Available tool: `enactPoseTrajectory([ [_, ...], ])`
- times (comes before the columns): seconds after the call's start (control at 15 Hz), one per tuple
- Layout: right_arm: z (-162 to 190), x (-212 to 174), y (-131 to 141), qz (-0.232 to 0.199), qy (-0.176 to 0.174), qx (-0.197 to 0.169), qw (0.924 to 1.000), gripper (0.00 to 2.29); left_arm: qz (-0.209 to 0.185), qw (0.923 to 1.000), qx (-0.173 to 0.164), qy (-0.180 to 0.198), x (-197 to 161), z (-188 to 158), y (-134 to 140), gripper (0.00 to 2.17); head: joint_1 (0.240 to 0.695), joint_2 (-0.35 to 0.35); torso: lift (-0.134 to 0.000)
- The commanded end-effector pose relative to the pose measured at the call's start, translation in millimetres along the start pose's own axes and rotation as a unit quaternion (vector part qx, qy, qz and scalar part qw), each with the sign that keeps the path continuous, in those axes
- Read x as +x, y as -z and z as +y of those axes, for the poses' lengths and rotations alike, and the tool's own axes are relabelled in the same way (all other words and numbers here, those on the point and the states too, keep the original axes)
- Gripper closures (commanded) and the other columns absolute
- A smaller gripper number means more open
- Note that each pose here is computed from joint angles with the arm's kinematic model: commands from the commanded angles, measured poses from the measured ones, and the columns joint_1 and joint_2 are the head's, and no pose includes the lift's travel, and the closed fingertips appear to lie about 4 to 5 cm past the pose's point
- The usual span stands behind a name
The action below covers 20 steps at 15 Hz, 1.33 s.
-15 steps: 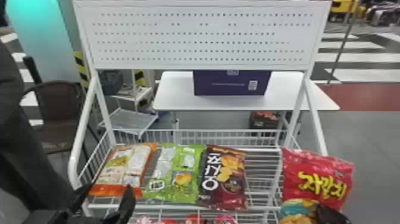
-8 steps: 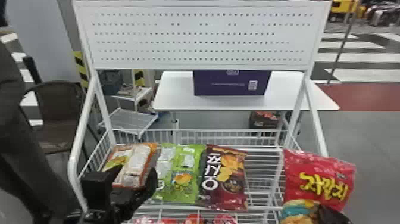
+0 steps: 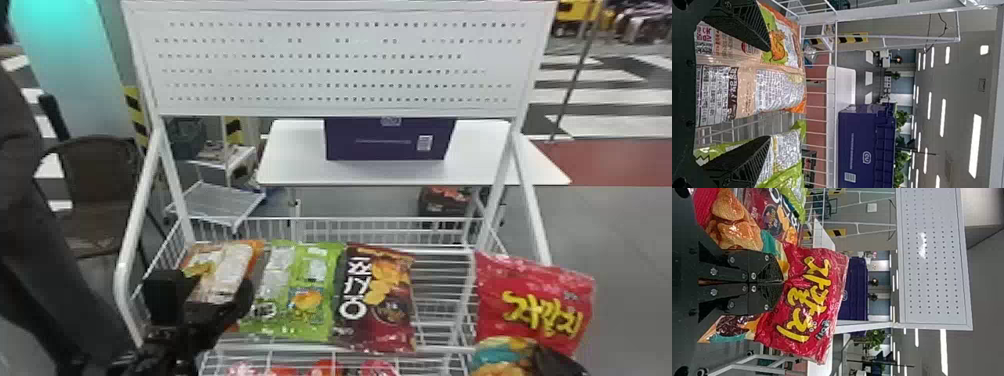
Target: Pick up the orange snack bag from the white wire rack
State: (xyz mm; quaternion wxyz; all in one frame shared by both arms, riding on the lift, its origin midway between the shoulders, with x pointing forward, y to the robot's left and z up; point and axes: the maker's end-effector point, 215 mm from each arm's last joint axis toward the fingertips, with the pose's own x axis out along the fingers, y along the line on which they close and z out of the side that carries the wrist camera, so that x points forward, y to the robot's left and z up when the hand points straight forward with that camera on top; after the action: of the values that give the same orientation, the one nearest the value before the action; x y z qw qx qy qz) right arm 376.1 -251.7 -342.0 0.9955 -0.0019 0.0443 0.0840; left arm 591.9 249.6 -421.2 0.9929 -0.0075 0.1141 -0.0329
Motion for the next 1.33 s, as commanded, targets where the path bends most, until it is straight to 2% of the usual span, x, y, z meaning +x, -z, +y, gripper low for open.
enactPoseTrajectory([
  [0.0,-0.2,-0.1,0.2,0.0,0.001,0.001,1.0,2.22,0.004,1.0,0.001,-0.004,2.5,5.7,3.4,0.26,0.499,0.0,0.0],
  [0.07,-0.1,0.3,0.3,0.0,-0.001,0.0,1.0,2.22,0.004,1.0,0.001,-0.005,2.4,6.0,3.4,0.53,0.499,0.0,0.0],
  [0.13,-0.1,0.3,0.3,0.0,-0.001,0.0,1.0,2.22,0.004,1.0,0.001,-0.006,2.4,6.4,3.4,0.89,0.499,0.0,0.0],
  [0.27,-0.1,0.3,0.2,0.0,-0.001,0.001,1.0,2.22,0.007,0.9999,0.0,-0.009,2.0,7.9,5.4,1.74,0.499,0.0,0.0],
  [0.4,-0.1,0.3,0.1,0.0,-0.001,0.002,1.0,2.22,0.012,0.9999,0.0,-0.006,1.1,7.0,9.2,1.8,0.499,0.0,0.0],
  [0.47,0.5,0.3,-0.4,-0.001,-0.002,0.007,1.0,2.22,0.012,0.9999,0.001,-0.007,0.6,7.9,10.0,1.91,0.499,0.0,0.0],
  [0.73,0.1,0.7,-2.1,-0.004,-0.002,0.009,1.0,2.22,0.012,0.9999,0.0,-0.007,0.6,9.8,8.6,1.92,0.499,0.0,0.0],
  [0.87,-0.8,1.1,-2.8,-0.004,-0.002,0.008,1.0,2.22,0.002,0.9999,0.0,-0.012,-3.5,10.5,0.6,2.0,0.499,0.0,0.0],
  [0.93,-0.9,1.5,-3.5,-0.005,-0.002,0.008,1.0,2.22,-0.014,0.9998,-0.001,-0.014,-8.8,8.7,-14.4,2.0,0.499,0.0,0.0],
  [1.13,-1.9,2.3,-3.9,-0.006,-0.001,0.008,1.0,2.22,-0.053,0.9983,-0.008,-0.024,-48.1,18.1,-44.8,2.0,0.499,0.0,0.0],
  [1.27,-1.3,3.3,-4.2,-0.006,-0.001,0.008,0.9999,2.22,-0.063,0.9978,-0.012,-0.014,-81.0,15.2,-50.4,2.0,0.499,0.0,0.0],
])
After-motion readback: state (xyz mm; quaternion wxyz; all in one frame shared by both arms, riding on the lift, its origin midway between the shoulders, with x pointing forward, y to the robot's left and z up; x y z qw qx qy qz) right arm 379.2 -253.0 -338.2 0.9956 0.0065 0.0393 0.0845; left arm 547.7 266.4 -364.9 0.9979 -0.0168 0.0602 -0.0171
